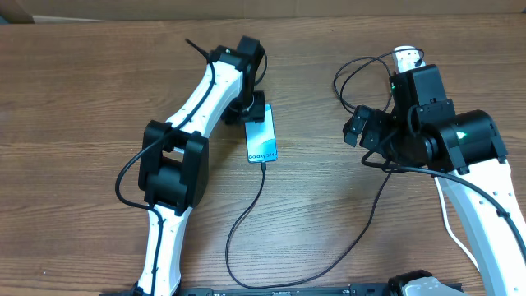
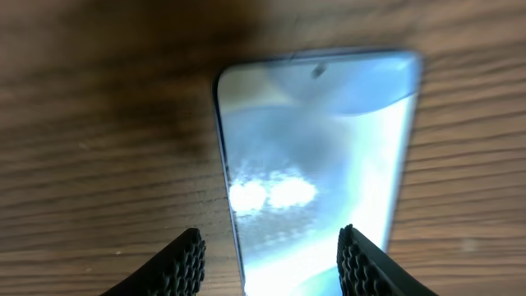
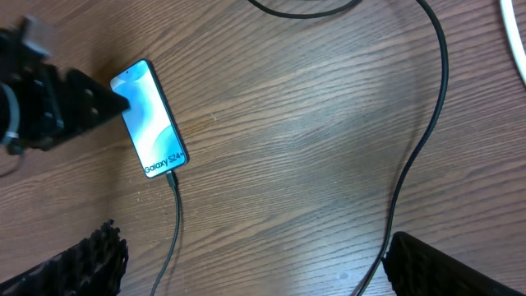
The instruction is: Plug charger to phone and switch on socket
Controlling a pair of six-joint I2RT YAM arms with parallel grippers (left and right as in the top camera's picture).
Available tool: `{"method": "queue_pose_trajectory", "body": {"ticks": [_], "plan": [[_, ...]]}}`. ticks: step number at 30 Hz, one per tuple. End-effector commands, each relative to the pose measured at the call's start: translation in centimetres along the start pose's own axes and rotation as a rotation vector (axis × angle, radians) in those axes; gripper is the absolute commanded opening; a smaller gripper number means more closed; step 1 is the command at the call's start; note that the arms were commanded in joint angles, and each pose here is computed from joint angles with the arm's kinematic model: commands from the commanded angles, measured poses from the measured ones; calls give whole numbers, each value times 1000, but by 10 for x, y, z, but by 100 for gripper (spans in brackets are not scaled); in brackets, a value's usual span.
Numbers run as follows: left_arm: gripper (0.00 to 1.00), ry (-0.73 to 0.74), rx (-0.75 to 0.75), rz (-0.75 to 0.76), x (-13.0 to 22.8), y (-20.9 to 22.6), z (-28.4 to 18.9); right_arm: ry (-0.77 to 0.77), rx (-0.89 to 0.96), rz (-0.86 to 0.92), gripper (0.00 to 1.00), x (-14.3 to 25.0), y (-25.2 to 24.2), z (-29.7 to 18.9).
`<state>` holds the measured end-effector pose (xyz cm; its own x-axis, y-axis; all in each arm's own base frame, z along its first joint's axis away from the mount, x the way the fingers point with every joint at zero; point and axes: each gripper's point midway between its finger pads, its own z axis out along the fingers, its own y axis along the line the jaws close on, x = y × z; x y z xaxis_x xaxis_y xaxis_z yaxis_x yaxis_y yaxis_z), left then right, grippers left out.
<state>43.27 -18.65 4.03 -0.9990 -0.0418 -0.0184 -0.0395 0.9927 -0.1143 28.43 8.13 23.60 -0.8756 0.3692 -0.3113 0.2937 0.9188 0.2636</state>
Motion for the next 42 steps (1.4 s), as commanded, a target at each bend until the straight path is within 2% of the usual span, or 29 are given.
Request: {"method": "queue_pose_trajectory", "body": {"ticks": [1, 8, 9, 10, 16, 23, 29, 35, 39, 42], "plan": [[51, -156, 48, -4, -20, -9, -68, -35, -2, -4, 100, -8, 0, -6], [57, -366, 137, 1, -16, -11, -175, -37, -4, -4, 100, -8, 1, -6], [71, -389, 146, -8, -13, -7, -189, -38, -4, -4, 100, -8, 1, -6], [100, -413, 153, -16, -11, -2, -203, -37, -4, -4, 100, -8, 1, -6], [100, -477, 149, -89, 8, 39, -253, -62, -21, -4, 100, -14, 5, -7], [100, -446, 115, -153, 15, 68, -254, -156, -72, 12, 100, -39, 14, -30], [100, -398, 144, -113, 26, 62, -251, -228, -48, 18, 100, -71, -2, -67], [100, -443, 291, 28, 31, 33, -274, -157, 19, 13, 100, -103, -32, -77], [100, -506, 255, 33, 35, 37, -290, -145, 53, 42, 100, -131, -48, -69], [100, -502, 222, 22, 36, 43, -288, -170, 57, 64, 100, -147, -55, -66]]}}
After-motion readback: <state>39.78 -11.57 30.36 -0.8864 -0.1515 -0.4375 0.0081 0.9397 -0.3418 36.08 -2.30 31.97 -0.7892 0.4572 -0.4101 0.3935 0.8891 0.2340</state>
